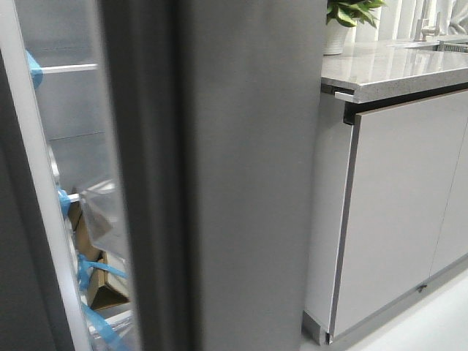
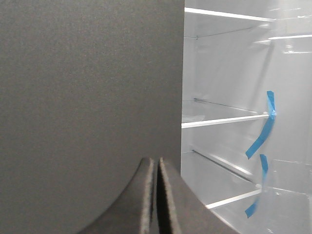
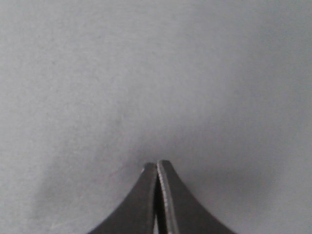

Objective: Close fridge door
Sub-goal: 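Push the fridge door shut with the right gripper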

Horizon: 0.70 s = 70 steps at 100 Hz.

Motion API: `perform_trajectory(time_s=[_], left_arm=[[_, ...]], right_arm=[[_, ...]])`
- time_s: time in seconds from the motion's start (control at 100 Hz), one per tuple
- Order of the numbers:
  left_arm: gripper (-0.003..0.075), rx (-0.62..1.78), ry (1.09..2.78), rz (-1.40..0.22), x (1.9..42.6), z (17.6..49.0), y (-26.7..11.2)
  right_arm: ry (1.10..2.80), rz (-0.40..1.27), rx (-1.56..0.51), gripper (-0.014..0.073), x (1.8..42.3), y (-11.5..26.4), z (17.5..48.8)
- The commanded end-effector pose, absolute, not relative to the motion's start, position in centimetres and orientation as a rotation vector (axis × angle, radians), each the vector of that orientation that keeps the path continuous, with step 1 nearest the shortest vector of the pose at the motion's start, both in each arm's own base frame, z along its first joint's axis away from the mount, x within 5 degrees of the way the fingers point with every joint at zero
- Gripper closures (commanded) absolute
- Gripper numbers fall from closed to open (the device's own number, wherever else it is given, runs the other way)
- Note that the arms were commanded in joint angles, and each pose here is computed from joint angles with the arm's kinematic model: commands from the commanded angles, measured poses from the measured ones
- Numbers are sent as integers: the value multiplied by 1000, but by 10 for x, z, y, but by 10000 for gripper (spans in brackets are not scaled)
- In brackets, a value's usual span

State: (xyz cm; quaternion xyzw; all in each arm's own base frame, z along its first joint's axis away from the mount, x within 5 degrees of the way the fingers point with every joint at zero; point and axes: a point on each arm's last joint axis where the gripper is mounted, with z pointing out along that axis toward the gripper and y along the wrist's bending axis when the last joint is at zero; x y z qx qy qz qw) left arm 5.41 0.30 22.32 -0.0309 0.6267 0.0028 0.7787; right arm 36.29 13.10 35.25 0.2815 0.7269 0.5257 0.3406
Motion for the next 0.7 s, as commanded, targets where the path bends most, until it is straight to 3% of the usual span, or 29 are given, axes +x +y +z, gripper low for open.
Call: perform_trajectory(time_s=[0.0,0.26,0.69], left_arm=[[740,-69,1297,-2,53,219,3],[740,-69,1297,-2,53,219,3],[740,-69,1297,-2,53,219,3]], right_arm=[[1828,1350,619,641,363,138,381],[1804,1245,478,641,384,170,389],[1743,1236,374,641,424,224,386]])
